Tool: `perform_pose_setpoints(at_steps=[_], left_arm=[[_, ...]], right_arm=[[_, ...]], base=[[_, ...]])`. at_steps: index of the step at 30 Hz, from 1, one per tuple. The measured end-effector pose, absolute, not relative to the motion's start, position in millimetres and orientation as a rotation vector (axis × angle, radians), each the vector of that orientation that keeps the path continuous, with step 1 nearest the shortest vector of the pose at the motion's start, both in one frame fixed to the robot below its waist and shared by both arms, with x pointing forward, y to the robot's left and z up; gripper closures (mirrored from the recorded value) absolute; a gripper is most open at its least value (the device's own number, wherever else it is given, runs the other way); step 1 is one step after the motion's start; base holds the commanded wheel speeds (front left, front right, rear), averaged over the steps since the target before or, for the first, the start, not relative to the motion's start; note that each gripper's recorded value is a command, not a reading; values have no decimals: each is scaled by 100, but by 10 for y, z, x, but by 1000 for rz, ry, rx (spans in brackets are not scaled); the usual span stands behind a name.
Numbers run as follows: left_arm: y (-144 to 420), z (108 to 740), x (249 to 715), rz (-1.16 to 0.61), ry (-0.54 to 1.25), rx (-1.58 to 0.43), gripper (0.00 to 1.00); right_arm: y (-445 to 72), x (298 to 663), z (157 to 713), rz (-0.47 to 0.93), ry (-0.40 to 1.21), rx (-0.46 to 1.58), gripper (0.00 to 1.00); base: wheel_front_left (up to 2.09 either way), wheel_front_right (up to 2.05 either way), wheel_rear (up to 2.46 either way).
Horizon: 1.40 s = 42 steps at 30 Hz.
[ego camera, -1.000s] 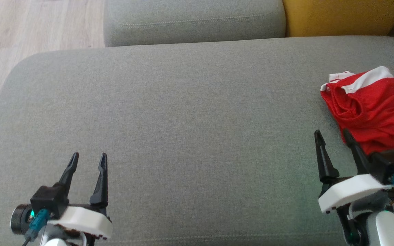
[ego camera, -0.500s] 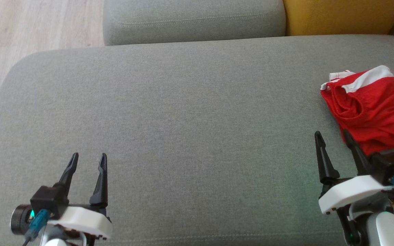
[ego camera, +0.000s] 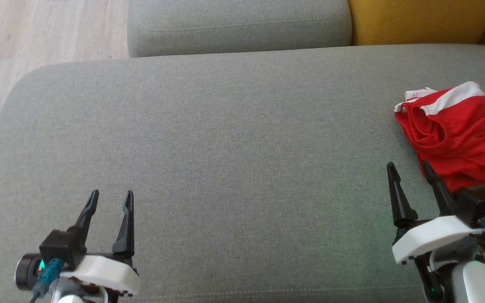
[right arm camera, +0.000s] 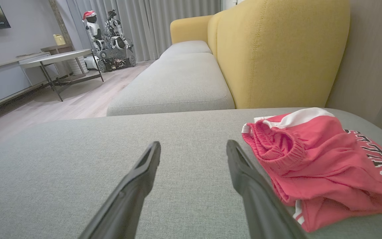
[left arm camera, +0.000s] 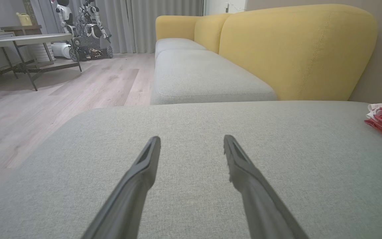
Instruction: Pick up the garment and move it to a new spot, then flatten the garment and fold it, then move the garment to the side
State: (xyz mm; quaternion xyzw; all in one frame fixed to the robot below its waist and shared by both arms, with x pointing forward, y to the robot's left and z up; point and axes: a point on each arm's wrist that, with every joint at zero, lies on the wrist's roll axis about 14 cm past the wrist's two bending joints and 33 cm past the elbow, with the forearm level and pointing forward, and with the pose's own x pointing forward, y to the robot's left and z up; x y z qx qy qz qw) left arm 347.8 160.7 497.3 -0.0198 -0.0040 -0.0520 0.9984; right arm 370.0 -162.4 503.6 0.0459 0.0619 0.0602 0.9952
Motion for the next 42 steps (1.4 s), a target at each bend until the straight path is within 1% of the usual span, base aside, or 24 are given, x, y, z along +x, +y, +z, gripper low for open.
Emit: perform_pose_setpoints(at_steps=[9, 10, 16, 42], left_arm=[[1603, 4975, 3474, -102, -9, -37, 0], [1601, 4961, 3470, -102, -4, -38, 100], [1565, 4612, 3309, -85, 110, -75, 100], [1651, 4519, 3377, -23, 191, -365, 100]], right_arm=[[-1624, 3694, 5036, 121, 126, 98, 0], [-1621, 3692, 5025, 121, 129, 98, 100], [-1627, 3529, 4639, 110, 248, 130, 100], [-1687, 3537, 4634, 69, 239, 424, 100]], base=[[0, 0, 0], [0, 0, 0], [0, 0, 0], [0, 0, 0]])
